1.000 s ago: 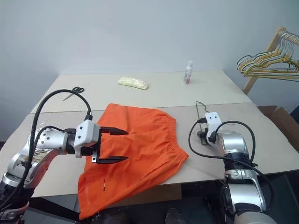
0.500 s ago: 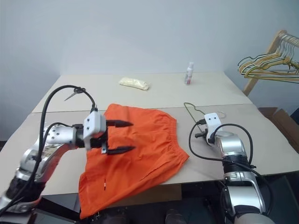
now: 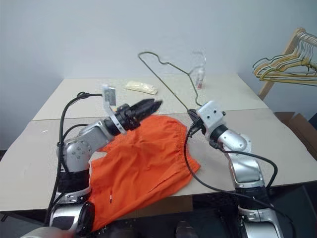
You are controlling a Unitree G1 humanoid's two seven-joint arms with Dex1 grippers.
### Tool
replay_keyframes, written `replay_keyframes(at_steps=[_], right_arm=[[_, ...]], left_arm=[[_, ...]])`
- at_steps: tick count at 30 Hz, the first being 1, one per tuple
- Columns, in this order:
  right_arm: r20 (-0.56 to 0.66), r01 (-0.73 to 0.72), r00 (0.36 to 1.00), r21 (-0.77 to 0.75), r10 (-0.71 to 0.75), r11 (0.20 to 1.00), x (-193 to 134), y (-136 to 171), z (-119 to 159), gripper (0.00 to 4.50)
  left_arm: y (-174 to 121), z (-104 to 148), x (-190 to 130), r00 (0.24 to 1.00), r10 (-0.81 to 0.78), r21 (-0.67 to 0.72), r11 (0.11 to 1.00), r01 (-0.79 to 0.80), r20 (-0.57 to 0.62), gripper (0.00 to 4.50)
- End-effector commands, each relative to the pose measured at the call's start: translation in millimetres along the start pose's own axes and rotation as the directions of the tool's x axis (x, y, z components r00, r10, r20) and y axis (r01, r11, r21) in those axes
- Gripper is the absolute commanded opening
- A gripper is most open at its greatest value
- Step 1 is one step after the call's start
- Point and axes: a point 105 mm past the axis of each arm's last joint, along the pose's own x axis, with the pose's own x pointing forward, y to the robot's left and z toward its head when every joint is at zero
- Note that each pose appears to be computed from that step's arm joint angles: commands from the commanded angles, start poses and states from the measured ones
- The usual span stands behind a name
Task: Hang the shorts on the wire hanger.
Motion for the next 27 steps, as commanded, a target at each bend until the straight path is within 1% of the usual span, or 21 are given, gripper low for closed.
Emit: replay_keyframes(at_steps=[1, 7, 10, 16, 20, 21, 23, 25, 27], right_arm=[[0.164, -0.015, 0.986, -0.085, 0.029, 0.996, -1, 11, 34, 0.04], [0.198, -0.036, 0.979, -0.094, 0.054, 0.995, 0, 25, 36, 0.04], [0.198, -0.050, 0.978, -0.108, 0.070, 0.993, 1, 30, 34, 0.00], [0.187, -0.068, 0.978, -0.115, 0.089, 0.991, 1, 34, 29, 0.00], [0.187, -0.070, 0.978, -0.110, 0.090, 0.991, 1, 35, 29, 0.00], [0.188, -0.071, 0.978, -0.114, 0.092, 0.991, 1, 35, 30, 0.00], [0.190, -0.072, 0.977, -0.127, 0.095, 0.989, 1, 36, 31, 0.00], [0.187, -0.054, 0.979, -0.153, 0.083, 0.987, 2, 35, 31, 0.00], [0.177, -0.051, 0.981, -0.166, 0.081, 0.985, 2, 34, 30, 0.57]], left_arm=[[1, 20, 4, 0.996, 0.020, -0.073, 0.997, -0.014, 0.083, 4.17], [4, 26, 3, 0.994, 0.034, -0.115, 0.993, -0.021, 0.108, 4.17], [5, 29, 4, 0.989, 0.047, -0.125, 0.992, -0.029, 0.140, 3.59], [6, 29, 3, 0.988, 0.048, -0.124, 0.992, -0.030, 0.149, 1.57], [6, 27, 4, 0.990, 0.048, -0.082, 0.996, -0.037, 0.136, 0.15], [6, 28, 4, 0.989, 0.046, -0.082, 0.996, -0.034, 0.140, 0.02], [7, 28, 5, 0.990, 0.050, -0.057, 0.997, -0.043, 0.134, 0.02], [10, 23, 6, 0.992, 0.073, 0.034, 0.996, -0.077, 0.098, 0.02], [15, 16, 6, 0.994, 0.105, 0.193, 0.975, -0.110, 0.038, 0.00]])
